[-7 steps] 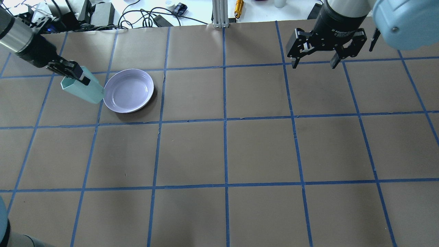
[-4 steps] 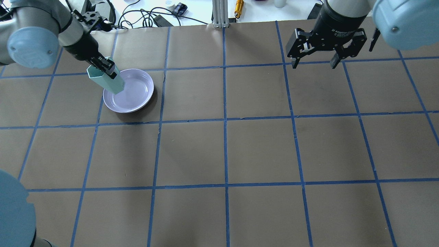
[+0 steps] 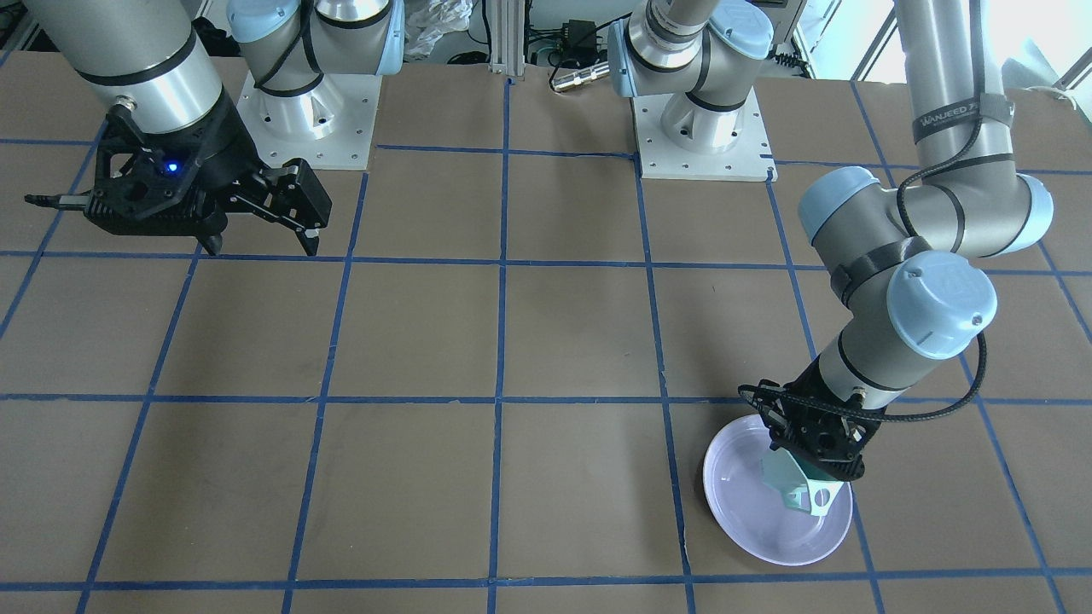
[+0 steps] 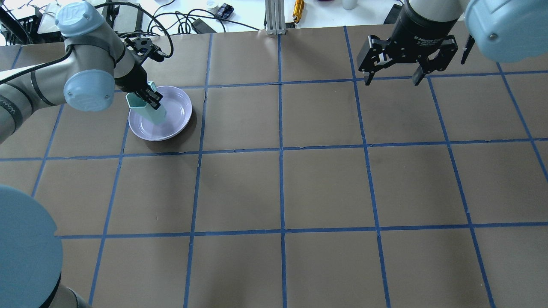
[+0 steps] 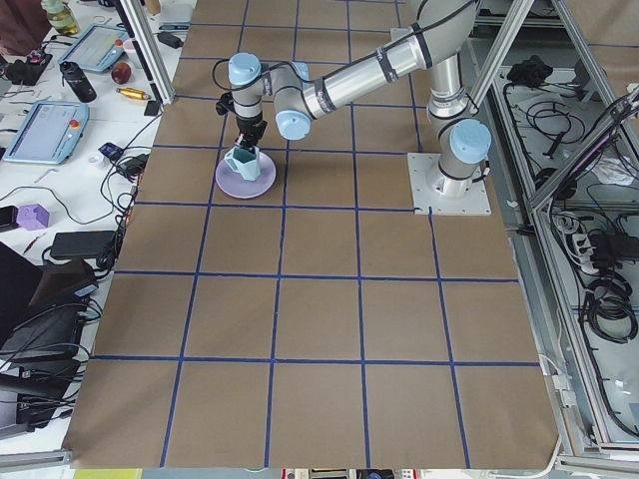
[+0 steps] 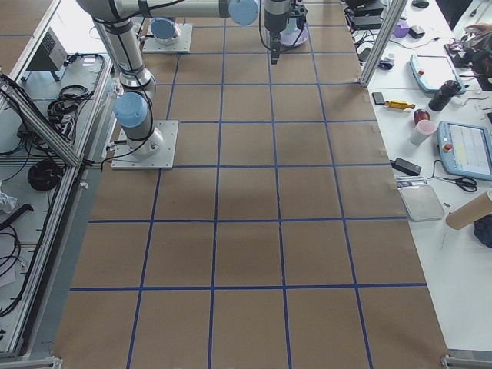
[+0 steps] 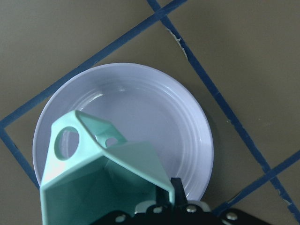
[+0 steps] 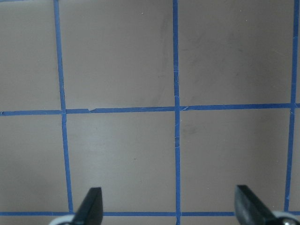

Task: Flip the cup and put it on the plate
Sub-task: 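Lower the upright mug onto the plate and open the left gripper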

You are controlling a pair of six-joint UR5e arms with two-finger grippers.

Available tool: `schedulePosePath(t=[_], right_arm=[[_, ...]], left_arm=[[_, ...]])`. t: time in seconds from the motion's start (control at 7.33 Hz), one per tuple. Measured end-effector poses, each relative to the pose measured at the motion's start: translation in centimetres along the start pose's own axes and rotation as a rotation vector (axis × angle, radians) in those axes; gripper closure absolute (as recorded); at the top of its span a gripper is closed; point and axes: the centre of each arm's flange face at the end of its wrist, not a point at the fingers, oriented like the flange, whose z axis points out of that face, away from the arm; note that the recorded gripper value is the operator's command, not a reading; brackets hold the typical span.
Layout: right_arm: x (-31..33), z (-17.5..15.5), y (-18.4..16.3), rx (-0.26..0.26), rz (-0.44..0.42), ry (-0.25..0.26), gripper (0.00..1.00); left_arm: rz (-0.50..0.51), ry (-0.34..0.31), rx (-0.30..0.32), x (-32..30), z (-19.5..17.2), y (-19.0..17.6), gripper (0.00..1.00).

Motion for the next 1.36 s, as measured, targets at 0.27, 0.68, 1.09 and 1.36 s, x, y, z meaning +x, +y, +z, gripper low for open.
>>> schedulePosePath(t=[0.27,0.68,1.09,1.36], right_arm=[[0.00,0.00,0.00,0.000,0.000,0.000,0.00],[0.00,0.00,0.00,0.000,-0.001,0.000,0.00],[0.01,0.00,0.00,0.000,0.000,0.001,0.00],[0.01,0.00,0.00,0.000,0.000,0.001,0.00]], left_arm=[[0.000,-0.007,-0.014,0.05,0.80,-0.04,1.00],[0.000,-0.007,-0.011,0.11,0.96,-0.23,1.00],[-0.010,-0.001,-0.007,0.19,1.11,-0.35,1.00],[-0.037,0.013,0.001,0.55,1.35,-0.62,0.77]])
